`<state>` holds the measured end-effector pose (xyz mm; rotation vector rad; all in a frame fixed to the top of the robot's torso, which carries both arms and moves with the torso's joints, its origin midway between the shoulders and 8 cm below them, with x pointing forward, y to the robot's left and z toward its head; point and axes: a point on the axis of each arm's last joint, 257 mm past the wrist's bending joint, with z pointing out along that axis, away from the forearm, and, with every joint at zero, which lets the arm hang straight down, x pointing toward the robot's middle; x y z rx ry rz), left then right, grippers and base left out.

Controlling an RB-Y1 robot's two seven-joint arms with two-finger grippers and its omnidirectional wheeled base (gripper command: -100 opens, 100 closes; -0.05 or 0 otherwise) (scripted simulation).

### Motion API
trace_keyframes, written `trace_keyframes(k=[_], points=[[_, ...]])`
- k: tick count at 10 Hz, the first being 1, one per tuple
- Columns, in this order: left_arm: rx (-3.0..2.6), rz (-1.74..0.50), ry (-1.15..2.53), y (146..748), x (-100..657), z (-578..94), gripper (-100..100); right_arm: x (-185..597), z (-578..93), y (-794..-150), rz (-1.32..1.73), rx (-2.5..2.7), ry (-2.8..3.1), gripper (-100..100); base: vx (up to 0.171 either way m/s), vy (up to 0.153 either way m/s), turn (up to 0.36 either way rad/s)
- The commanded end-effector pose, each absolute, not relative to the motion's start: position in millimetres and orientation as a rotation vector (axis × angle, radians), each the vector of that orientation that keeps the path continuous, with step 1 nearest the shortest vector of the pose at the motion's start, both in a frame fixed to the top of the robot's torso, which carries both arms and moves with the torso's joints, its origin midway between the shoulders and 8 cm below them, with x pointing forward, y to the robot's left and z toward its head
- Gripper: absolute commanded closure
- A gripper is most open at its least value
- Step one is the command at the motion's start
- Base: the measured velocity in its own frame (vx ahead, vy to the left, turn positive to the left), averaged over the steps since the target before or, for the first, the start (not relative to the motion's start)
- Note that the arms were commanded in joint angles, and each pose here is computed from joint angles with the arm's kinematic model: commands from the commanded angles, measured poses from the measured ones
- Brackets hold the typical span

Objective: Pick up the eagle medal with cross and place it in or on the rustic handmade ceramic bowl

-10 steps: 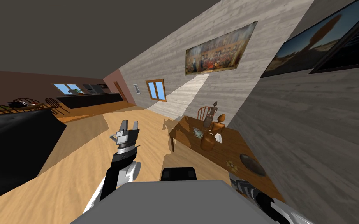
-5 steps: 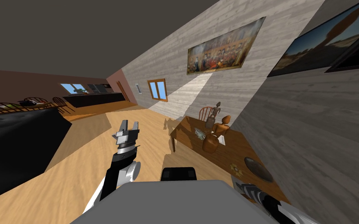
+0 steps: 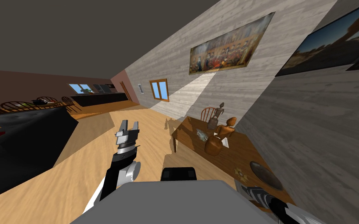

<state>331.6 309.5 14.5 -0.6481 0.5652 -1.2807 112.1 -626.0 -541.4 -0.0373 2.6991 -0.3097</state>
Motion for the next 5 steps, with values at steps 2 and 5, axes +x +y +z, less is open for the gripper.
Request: trace_keyframes(k=[2, 5], points=[[-0.648, -1.281, 0.565, 310, 332, 15, 0, 104, -538, -641, -0.353, -0.061, 2.719, -100, 0.018, 0.017, 0.056], [-0.648, -1.281, 0.565, 310, 332, 15, 0, 110, -549, -628, -0.340, -0.040, 2.713, -100, 0.002, -0.012, 0.030]])
